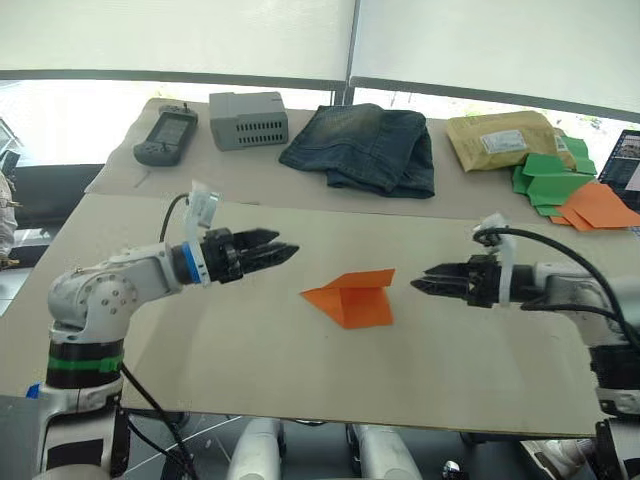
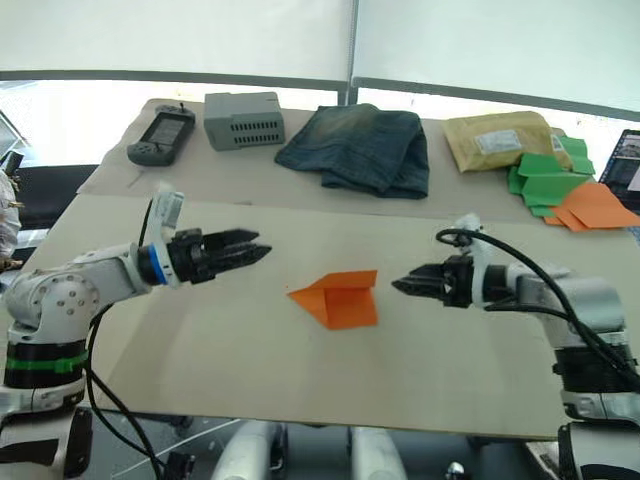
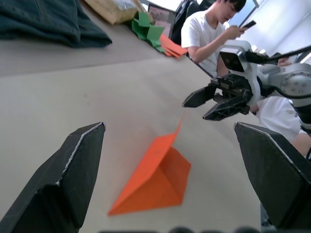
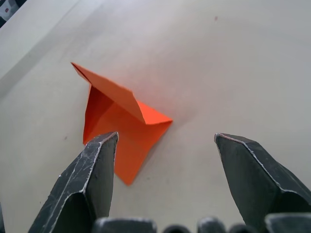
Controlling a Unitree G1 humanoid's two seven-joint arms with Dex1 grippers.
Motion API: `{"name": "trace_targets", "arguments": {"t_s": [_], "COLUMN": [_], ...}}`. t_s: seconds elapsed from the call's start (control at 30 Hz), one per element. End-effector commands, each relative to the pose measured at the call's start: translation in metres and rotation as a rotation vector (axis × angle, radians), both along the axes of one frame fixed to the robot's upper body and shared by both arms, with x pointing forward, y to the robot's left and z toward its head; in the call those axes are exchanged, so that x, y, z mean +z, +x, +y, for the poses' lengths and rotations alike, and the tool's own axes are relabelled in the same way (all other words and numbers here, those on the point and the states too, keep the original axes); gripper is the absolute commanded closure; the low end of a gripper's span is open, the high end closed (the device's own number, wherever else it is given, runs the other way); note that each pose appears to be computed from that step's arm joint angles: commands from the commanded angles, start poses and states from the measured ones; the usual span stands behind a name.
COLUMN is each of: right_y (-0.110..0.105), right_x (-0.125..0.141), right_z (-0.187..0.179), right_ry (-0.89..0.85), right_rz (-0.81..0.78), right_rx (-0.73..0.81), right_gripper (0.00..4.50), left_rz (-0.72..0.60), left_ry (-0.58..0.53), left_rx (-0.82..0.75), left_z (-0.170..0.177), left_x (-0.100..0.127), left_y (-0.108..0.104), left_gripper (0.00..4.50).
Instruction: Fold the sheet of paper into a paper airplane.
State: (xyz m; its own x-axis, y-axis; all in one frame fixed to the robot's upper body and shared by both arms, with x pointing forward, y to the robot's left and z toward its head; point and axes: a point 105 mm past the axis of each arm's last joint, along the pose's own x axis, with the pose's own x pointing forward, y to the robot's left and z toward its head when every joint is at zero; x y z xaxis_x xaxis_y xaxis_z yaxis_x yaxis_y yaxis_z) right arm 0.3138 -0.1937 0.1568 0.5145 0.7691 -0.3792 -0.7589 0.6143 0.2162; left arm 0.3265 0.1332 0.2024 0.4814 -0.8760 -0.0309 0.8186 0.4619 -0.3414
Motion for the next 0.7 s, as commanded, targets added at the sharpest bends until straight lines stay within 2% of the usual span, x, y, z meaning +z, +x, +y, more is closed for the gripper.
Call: {"name": "trace_targets", "arguments": {"t_s": [0.03, 0.13, 0.3, 0.5, 0.6, 0.7], "right_y": [-0.006, -0.013, -0.01, -0.01, -0.01, -0.009], "right_x": [0.023, 0.023, 0.028, 0.031, 0.034, 0.038], "right_z": [0.012, 0.027, 0.042, 0.047, 0.047, 0.045], "right_ry": [0.008, -0.022, -0.037, -0.044, -0.04, -0.041], "right_rz": [-0.133, -0.184, -0.269, -0.302, -0.315, -0.332], "right_rx": [0.045, 0.091, 0.084, 0.082, 0.07, 0.054], "right_gripper": [1.67, 2.71, 4.37, 4.45, 4.5, 4.5], "left_rz": [-0.076, -0.102, -0.128, -0.098, -0.069, -0.061], "left_ry": [0.011, 0.037, 0.13, 0.146, 0.144, 0.134], "left_rx": [0.024, 0.013, -0.025, -0.06, -0.039, -0.005], "left_z": [-0.004, -0.012, -0.024, -0.037, -0.039, -0.042], "left_x": [0.011, 0.01, -0.002, -0.015, -0.023, -0.027], "left_y": [0.014, 0.02, 0.027, 0.029, 0.033, 0.039], "left_gripper": [0.0, 0.0, 0.0, 0.0, 0.76, 1.79]}}
